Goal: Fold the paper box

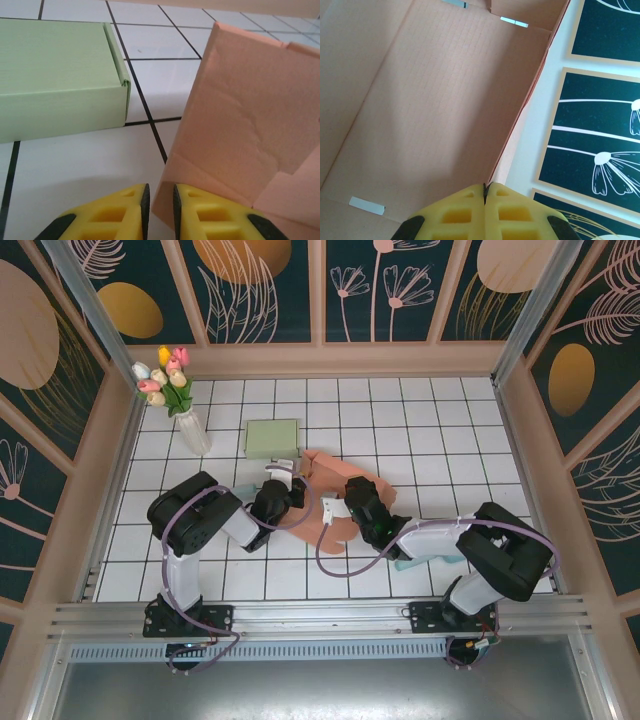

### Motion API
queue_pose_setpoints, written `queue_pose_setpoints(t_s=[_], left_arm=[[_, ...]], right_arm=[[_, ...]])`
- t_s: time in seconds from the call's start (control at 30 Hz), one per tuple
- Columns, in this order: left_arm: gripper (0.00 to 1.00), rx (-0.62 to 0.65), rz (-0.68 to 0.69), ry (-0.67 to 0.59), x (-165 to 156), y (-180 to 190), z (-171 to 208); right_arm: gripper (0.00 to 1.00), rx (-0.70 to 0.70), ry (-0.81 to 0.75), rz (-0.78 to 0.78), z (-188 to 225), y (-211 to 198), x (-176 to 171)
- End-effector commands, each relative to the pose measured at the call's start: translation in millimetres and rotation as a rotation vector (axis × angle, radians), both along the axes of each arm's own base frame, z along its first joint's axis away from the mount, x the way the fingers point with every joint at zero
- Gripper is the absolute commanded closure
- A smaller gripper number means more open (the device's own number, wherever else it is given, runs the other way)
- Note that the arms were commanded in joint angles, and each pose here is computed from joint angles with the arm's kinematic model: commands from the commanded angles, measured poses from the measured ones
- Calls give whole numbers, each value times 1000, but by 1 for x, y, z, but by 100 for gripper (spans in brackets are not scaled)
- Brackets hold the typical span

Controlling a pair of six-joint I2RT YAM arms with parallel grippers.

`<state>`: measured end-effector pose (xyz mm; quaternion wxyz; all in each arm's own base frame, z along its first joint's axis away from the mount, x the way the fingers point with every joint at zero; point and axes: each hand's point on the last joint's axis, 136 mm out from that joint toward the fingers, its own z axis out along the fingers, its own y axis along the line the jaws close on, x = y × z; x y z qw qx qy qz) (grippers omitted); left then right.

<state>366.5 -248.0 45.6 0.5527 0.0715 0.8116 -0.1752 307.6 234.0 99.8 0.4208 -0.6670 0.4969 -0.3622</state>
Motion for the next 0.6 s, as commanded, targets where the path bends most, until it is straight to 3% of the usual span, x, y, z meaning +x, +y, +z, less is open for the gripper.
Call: queue_pose_setpoints(t_s=[0.0,0.23,0.57], left_arm=[[73,15,-44,-14,-8,4,13],[58,-34,-71,-33,-22,31,43],[50,-60,-9,-81,-34,75,63]], right_arm=[[100,-116,171,77,-49,-4,-24],[100,-95,153,75,-43,-4,-23],[100,-90,-9,110,-6,-1,-18]])
